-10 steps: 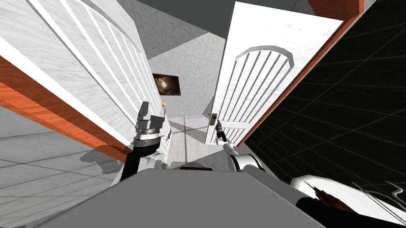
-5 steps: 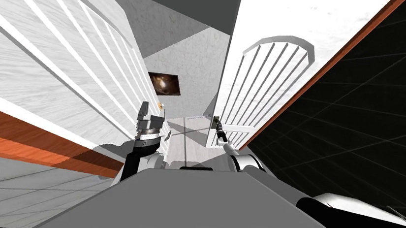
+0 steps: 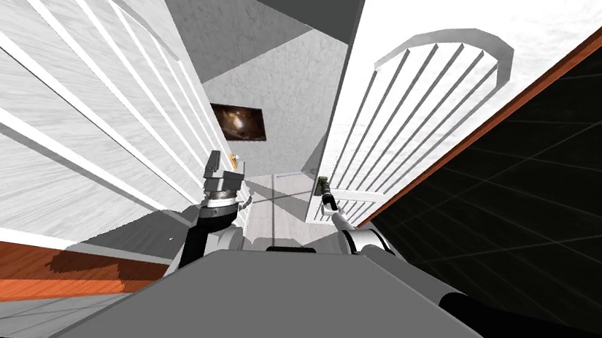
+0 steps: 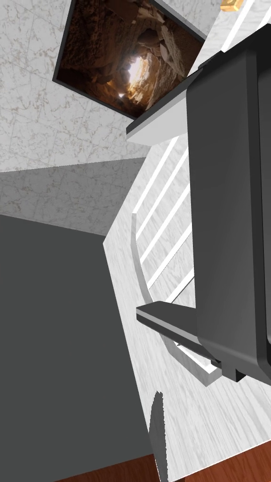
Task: Push the door open
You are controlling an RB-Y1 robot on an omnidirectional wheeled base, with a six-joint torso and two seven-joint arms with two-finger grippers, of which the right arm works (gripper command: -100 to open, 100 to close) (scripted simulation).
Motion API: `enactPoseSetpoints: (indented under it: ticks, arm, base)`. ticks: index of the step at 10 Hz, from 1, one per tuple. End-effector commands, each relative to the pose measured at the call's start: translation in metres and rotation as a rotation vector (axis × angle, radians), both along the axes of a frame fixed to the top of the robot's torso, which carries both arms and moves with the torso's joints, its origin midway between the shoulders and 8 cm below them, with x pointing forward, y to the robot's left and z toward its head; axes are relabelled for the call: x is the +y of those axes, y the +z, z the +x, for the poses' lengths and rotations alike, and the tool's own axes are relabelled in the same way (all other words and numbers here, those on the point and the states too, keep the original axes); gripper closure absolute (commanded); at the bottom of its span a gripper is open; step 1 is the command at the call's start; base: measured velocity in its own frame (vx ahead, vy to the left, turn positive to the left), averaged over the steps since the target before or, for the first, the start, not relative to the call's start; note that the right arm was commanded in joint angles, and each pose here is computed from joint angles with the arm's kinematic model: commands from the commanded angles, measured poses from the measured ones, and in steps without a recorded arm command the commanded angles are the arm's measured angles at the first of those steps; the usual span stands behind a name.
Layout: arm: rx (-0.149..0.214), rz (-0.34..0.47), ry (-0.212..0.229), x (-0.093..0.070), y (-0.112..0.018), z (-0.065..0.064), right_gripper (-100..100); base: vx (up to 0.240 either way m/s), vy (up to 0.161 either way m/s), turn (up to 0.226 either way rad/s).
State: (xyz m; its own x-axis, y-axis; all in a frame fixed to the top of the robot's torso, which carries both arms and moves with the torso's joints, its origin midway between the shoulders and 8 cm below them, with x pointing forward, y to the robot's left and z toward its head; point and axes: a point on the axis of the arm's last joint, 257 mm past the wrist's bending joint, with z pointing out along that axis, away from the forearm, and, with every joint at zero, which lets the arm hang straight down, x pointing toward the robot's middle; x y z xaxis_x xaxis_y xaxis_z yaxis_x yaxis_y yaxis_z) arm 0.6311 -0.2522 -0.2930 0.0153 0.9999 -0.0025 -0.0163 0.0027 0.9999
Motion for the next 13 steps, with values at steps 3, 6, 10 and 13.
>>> enactPoseSetpoints:
  ticks: [3, 6, 10, 13]
  arm:
    - [0.007, 0.0, -0.001, 0.0, -0.003, -0.001, 100]
    - [0.013, 0.0, -0.016, -0.009, -0.006, -0.003, 100]
    - [0.014, 0.0, -0.053, -0.03, -0.006, -0.005, 100]
    - [0.014, 0.0, -0.075, -0.042, -0.006, -0.005, 100]
  base:
    - [-0.03, 0.0, 0.0]
    - [0.025, 0.009, -0.009]
    - [0.179, 0.058, -0.04]
    - [0.176, 0.039, -0.024]
